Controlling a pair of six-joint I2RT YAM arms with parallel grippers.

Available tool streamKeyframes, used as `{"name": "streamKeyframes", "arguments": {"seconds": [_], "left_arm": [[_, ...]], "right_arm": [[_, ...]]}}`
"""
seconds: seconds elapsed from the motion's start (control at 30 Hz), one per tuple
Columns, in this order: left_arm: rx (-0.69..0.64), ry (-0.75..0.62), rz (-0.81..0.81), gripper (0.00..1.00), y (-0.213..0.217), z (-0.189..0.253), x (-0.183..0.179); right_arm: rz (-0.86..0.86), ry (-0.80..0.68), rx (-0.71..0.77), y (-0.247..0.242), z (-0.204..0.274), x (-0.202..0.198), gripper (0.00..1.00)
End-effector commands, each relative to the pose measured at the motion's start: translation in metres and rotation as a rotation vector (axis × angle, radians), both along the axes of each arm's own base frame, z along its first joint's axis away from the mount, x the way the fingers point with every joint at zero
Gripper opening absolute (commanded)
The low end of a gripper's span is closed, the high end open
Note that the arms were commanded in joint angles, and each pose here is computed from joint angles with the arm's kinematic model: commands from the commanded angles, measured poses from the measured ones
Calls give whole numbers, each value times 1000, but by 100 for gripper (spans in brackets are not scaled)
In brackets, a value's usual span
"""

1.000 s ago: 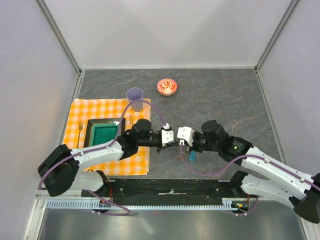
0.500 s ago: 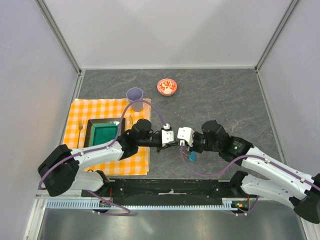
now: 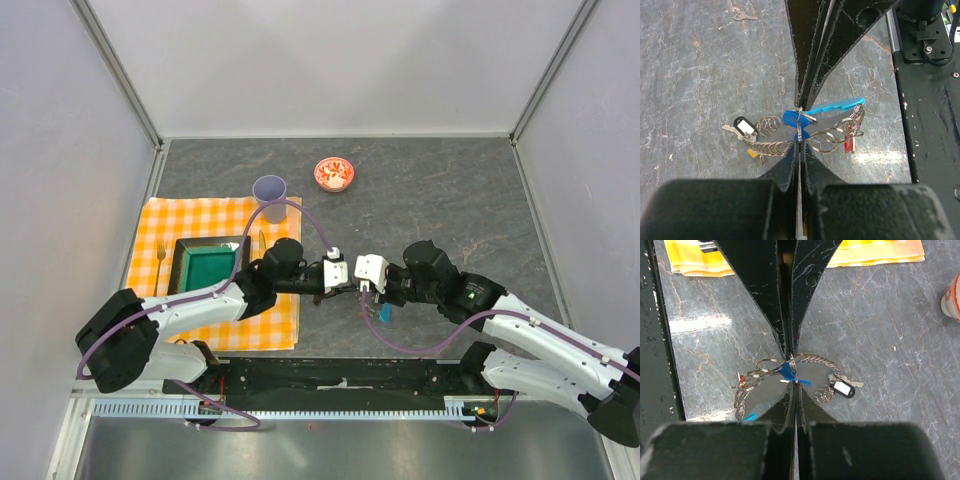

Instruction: Put the keys on the keyring

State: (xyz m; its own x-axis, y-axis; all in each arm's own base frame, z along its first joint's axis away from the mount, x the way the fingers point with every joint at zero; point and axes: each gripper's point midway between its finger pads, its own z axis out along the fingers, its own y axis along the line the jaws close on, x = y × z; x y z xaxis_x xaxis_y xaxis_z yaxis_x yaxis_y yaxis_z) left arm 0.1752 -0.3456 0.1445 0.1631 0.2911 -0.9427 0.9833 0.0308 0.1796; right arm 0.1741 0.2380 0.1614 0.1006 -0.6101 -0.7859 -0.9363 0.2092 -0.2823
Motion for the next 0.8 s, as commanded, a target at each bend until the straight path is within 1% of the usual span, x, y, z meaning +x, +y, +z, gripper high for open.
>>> {"name": "streamKeyframes", "arguments": {"seconds": [0.0, 0.3, 0.77], "left_arm": [[-49, -81, -7, 2, -9, 20, 7], [-42, -89, 17, 2, -7, 20, 11], [-57, -90, -28, 2, -8, 24, 2]], "right_arm": [[27, -2, 31, 6, 8, -3, 0], [14, -6, 31, 4, 8, -3, 0], [10, -6, 32, 5, 8, -1, 0]]}}
